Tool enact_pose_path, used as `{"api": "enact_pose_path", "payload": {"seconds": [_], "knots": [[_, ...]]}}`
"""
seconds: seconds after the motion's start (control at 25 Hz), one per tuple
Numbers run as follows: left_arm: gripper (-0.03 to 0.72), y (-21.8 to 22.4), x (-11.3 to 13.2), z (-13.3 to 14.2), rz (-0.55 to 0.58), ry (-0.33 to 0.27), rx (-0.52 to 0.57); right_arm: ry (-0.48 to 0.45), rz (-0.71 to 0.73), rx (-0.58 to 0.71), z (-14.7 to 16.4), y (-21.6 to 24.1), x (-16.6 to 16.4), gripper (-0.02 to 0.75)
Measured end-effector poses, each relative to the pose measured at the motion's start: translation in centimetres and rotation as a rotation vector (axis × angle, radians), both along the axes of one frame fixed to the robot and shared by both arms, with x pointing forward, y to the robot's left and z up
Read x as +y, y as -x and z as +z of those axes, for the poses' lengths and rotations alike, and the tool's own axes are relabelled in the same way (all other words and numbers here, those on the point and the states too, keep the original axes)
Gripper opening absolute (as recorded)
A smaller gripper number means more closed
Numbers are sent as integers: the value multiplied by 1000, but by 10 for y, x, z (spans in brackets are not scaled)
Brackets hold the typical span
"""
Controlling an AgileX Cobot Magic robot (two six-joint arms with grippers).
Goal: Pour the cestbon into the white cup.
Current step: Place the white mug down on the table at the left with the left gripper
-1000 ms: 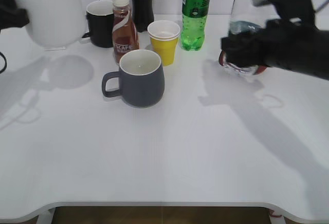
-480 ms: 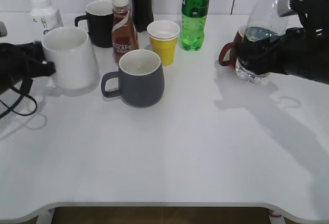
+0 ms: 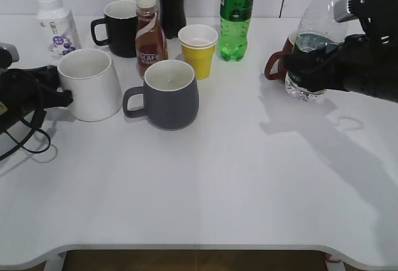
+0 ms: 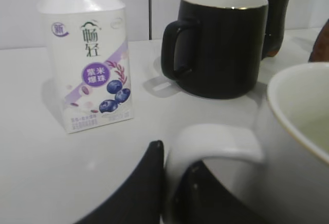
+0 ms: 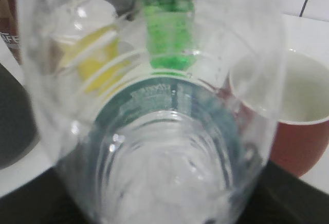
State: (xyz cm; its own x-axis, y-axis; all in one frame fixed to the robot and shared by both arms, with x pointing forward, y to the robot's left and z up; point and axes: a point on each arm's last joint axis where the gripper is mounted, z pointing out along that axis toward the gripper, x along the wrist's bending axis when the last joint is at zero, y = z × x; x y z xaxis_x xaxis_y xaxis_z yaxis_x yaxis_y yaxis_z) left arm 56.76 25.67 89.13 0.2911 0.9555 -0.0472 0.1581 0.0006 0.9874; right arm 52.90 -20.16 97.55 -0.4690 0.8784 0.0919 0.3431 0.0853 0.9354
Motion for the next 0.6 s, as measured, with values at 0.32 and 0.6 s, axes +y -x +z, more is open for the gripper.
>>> {"api": "enact_pose_path", "payload": {"seconds": [0.32, 0.6], "knots": [[102, 0, -1, 2, -6, 13, -24, -4, -2, 2, 0, 0, 0, 445], [151, 1, -3, 6, -40, -8, -29, -8, -3, 4, 0, 0, 0, 445]]}}
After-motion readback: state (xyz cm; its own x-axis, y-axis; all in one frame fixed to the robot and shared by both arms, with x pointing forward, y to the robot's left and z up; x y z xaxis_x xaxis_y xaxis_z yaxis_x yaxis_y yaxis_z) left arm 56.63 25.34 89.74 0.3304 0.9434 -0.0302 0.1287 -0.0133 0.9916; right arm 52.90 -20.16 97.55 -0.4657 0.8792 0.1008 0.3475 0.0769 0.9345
